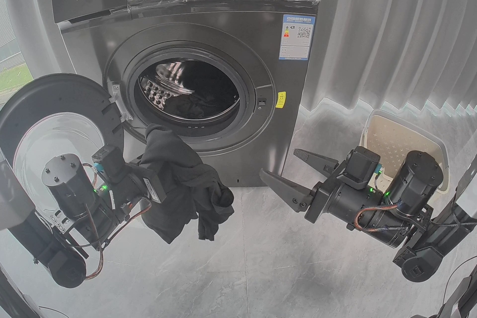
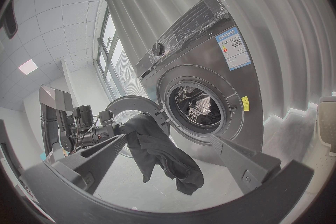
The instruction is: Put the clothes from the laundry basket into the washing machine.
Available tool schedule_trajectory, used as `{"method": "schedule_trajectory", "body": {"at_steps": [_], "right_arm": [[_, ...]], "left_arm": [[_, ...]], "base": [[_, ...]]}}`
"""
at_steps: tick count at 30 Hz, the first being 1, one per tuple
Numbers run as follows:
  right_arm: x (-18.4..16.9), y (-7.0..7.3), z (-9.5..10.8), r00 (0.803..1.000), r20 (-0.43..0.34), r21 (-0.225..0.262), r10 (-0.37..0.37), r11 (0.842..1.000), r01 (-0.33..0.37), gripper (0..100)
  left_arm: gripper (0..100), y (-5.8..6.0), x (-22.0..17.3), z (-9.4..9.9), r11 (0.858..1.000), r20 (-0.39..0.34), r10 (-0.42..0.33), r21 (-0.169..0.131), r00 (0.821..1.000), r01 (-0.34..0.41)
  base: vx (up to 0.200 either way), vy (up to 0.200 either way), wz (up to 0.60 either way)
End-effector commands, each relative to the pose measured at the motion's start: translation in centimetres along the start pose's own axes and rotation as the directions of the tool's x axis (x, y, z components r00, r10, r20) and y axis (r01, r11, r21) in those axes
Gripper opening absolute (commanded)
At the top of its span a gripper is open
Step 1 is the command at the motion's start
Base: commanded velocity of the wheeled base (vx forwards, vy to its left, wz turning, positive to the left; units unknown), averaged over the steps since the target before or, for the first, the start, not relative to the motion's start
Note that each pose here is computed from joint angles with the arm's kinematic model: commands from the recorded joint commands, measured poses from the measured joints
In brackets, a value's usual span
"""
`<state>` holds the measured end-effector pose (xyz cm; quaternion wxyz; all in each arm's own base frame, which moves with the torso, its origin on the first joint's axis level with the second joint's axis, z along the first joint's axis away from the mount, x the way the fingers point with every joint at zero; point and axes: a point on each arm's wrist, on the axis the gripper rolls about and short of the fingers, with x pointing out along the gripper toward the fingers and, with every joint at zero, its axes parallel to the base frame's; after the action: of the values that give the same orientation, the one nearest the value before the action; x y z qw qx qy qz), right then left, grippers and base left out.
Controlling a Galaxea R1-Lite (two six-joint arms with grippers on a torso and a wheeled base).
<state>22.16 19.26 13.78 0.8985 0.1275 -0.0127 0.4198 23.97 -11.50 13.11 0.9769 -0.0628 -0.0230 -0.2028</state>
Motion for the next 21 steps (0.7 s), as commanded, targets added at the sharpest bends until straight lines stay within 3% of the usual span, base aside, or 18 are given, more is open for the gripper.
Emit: {"method": "schedule_trajectory", "body": {"at_steps": [1,6,12,21], "right_arm": [[0.0,0.0,0.0,1.0,-0.002,0.0,0.0,1.0,0.0,100],[0.0,0.0,-0.1,1.0,-0.003,0.0,0.0,1.0,0.0,100],[0.0,0.0,-0.2,1.0,-0.006,0.001,0.001,1.0,-0.001,100],[0.0,0.1,-0.2,1.0,-0.009,0.0,0.003,1.0,-0.003,100]], "left_arm": [[0,-0.2,0.3,-1.0,1.0,-0.036,-0.003,0.02,0.999,0.004],[0,-0.2,0.3,-1.1,1.0,-0.042,-0.004,0.018,0.999,0.005],[0,-0.2,0.5,-1.6,1.0,-0.061,-0.003,0.025,0.998,0.005],[0,-0.9,0.3,-1.9,0.999,-0.072,-0.024,0.024,0.997,0.026]], "base": [[0.0,0.0,0.0],[0.0,0.0,0.0],[0.2,0.0,0.0],[0.0,0.0,0.0]]}}
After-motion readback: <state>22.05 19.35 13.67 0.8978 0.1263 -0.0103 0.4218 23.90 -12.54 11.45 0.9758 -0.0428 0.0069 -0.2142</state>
